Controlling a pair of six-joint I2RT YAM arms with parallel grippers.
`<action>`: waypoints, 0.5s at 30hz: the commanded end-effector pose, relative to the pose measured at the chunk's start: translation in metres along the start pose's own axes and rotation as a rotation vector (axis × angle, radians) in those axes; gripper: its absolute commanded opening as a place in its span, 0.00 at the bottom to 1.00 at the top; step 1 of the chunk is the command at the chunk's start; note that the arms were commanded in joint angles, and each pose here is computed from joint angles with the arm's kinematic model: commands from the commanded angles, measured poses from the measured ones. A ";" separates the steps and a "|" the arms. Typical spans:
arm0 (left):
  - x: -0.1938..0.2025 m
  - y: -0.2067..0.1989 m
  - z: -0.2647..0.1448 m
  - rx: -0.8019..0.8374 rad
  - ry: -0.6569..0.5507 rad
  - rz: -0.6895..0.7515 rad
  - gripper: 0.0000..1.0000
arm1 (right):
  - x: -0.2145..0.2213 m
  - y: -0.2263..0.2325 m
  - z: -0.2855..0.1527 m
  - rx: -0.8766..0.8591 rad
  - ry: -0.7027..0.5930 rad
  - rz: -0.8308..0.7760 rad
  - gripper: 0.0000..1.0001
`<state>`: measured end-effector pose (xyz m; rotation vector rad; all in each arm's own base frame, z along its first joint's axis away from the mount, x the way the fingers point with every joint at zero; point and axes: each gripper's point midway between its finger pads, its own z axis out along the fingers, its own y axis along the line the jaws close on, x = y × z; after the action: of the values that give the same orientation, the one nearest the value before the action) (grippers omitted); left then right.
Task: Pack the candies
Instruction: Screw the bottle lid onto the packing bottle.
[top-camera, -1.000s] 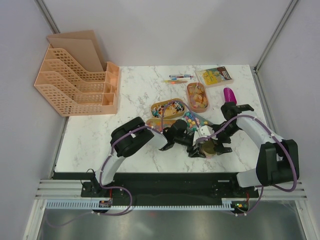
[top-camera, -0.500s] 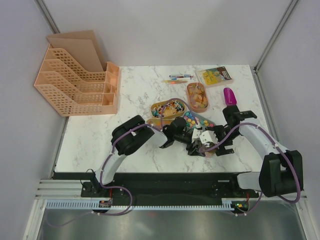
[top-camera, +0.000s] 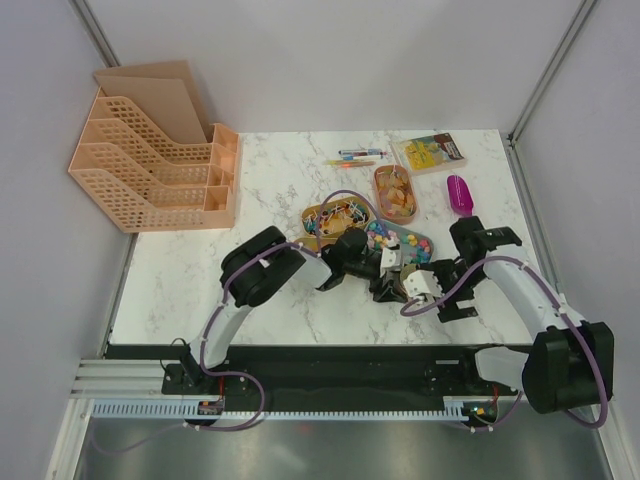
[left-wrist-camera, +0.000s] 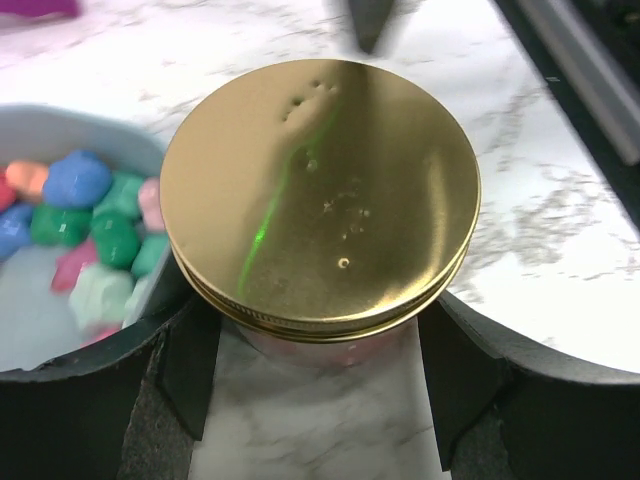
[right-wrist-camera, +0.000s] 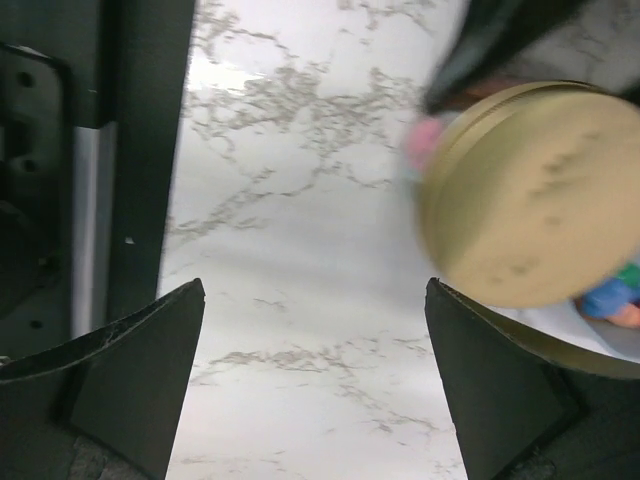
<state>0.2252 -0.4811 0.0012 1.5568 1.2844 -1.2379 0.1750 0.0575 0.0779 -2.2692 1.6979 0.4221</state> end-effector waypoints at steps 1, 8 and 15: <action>0.223 -0.086 -0.099 -0.192 0.703 -0.765 0.02 | -0.019 0.055 -0.006 -0.196 -0.067 0.114 0.98; 0.225 -0.089 -0.099 -0.183 0.716 -0.770 0.02 | -0.021 -0.032 -0.032 0.118 -0.149 0.201 0.98; 0.225 -0.088 -0.101 -0.187 0.727 -0.757 0.02 | -0.019 -0.079 -0.022 0.144 -0.226 0.080 0.98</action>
<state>0.2576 -0.4751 0.0006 1.4827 1.3514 -1.1517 0.2253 0.0701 0.1022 -1.9930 1.7910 0.4957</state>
